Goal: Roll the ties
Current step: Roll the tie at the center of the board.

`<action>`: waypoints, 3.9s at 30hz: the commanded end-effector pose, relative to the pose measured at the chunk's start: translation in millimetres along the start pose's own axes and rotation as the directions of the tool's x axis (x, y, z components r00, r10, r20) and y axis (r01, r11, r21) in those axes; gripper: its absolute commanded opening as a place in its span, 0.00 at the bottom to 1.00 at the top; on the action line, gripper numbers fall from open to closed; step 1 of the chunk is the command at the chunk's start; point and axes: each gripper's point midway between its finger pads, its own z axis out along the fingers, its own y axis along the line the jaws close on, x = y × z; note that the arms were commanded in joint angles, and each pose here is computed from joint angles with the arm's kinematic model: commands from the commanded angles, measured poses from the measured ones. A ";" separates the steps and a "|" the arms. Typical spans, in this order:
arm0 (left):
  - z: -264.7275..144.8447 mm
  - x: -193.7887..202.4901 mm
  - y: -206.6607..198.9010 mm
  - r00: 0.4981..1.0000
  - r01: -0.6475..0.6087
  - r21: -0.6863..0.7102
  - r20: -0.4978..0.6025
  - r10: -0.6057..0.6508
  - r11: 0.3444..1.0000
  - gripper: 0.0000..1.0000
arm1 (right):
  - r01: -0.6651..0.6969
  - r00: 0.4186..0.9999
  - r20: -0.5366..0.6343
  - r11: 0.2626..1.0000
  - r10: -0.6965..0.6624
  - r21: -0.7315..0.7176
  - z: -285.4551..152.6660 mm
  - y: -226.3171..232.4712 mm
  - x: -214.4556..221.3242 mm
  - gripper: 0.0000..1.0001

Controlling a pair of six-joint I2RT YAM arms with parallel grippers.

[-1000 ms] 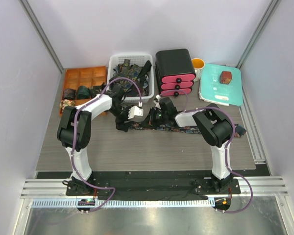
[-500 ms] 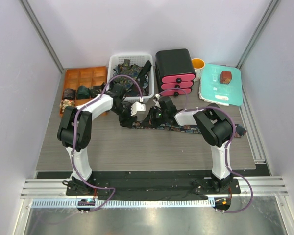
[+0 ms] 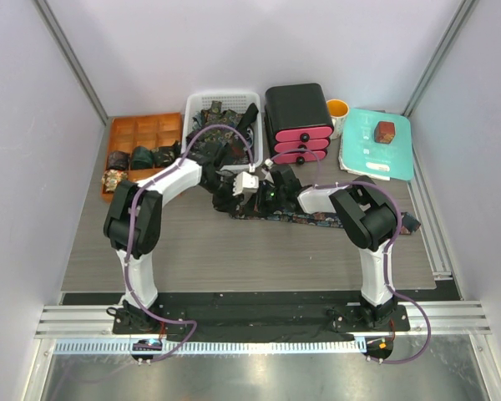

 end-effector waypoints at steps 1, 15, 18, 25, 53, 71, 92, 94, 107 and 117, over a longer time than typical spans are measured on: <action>20.2 -26.1 3.4 0.999 -0.034 0.025 0.041 0.033 0.999 0.39 | -0.036 0.999 -0.001 0.994 0.036 0.107 5.1 -32.8 7.0 0.01; 49.7 -1.0 -10.7 0.978 -0.056 0.101 -0.196 0.075 0.993 0.33 | -0.142 0.988 0.037 0.983 0.147 -0.117 -12.1 12.8 -15.1 0.07; 50.2 2.4 -12.4 0.974 -0.044 0.117 -0.216 0.069 0.992 0.32 | -0.161 0.986 0.025 0.977 0.166 -0.139 -17.1 21.4 -16.7 0.11; 56.5 10.2 -15.4 0.959 -0.030 0.156 -0.276 0.073 0.987 0.33 | -0.177 0.984 0.007 0.978 0.179 -0.107 -35.0 19.2 -20.8 0.15; 60.8 8.7 -14.1 0.944 -0.016 0.199 -0.319 0.080 0.980 0.39 | -0.216 0.973 0.044 0.963 0.225 -0.161 -48.8 2.5 -20.1 0.38; 62.3 10.9 -15.3 0.942 -0.014 0.218 -0.325 0.086 0.976 0.38 | -0.195 0.978 0.030 0.958 0.206 -0.211 -35.2 14.5 -20.3 0.32; 12.1 -23.0 17.1 0.995 0.001 0.052 -0.099 0.004 0.999 0.73 | -0.233 0.972 0.014 0.972 0.233 0.000 -51.5 -50.8 -6.8 0.01; 9.3 -22.5 17.9 0.997 0.002 0.037 -0.077 0.001 0.999 0.75 | -0.237 0.972 0.015 0.971 0.237 0.018 -54.0 -57.2 -6.2 0.01; 16.3 -58.5 32.9 0.989 0.030 -0.011 0.149 -0.028 0.999 0.85 | -0.264 0.964 -0.003 0.962 0.265 0.063 -55.4 -76.5 2.3 0.01; 43.1 -44.6 14.2 0.995 -0.082 0.046 0.059 0.079 0.996 0.78 | -0.263 0.963 -0.028 0.958 0.267 0.113 -56.4 -92.2 9.4 0.01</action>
